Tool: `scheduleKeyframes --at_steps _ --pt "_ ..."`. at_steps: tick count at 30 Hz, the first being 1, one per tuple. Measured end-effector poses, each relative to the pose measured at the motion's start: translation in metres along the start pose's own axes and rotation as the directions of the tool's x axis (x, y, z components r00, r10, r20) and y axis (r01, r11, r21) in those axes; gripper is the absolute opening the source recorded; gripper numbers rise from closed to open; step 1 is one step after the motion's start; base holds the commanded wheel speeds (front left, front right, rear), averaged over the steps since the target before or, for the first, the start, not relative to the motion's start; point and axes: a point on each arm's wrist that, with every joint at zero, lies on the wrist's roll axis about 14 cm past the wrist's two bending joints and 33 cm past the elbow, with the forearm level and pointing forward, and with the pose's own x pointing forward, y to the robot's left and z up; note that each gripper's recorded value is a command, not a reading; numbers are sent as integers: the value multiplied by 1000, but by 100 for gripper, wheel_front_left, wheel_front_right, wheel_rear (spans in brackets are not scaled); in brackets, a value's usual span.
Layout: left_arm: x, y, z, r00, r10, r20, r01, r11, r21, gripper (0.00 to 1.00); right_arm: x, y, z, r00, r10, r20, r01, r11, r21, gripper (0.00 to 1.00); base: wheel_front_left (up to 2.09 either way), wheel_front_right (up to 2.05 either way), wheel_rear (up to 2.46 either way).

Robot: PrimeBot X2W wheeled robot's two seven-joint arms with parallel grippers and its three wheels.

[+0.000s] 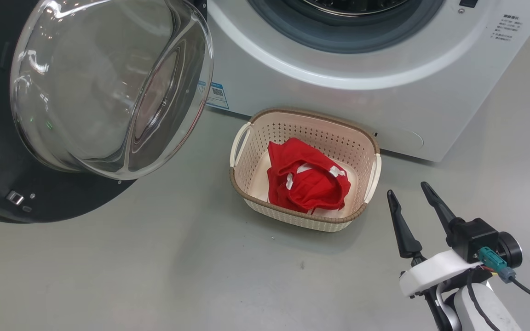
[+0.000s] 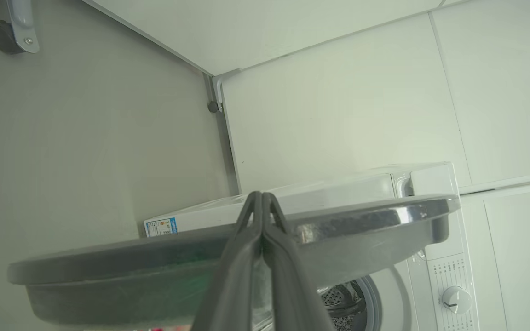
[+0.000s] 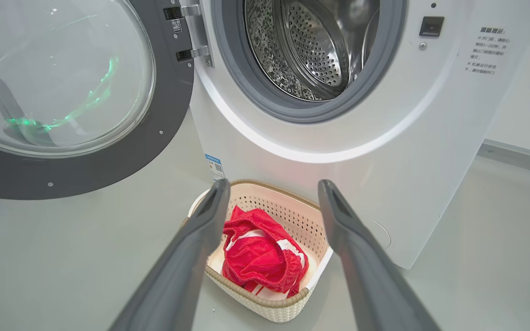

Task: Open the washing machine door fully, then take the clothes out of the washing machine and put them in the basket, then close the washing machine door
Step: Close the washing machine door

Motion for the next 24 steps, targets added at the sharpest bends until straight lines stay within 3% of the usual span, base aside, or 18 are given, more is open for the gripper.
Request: scheduleKeyframes --at_steps 12,24 --pt "6 3 -8 998 -2 -59 2 1000 2 0 1 -6 -2 1000 -14 -4 14 1000 5 100 0 0 0" --pt "2 0 -20 985 -61 -160 52 997 -60 0 5 -5 0 1000 -9 3 9 1000 2 100 0 0 0"
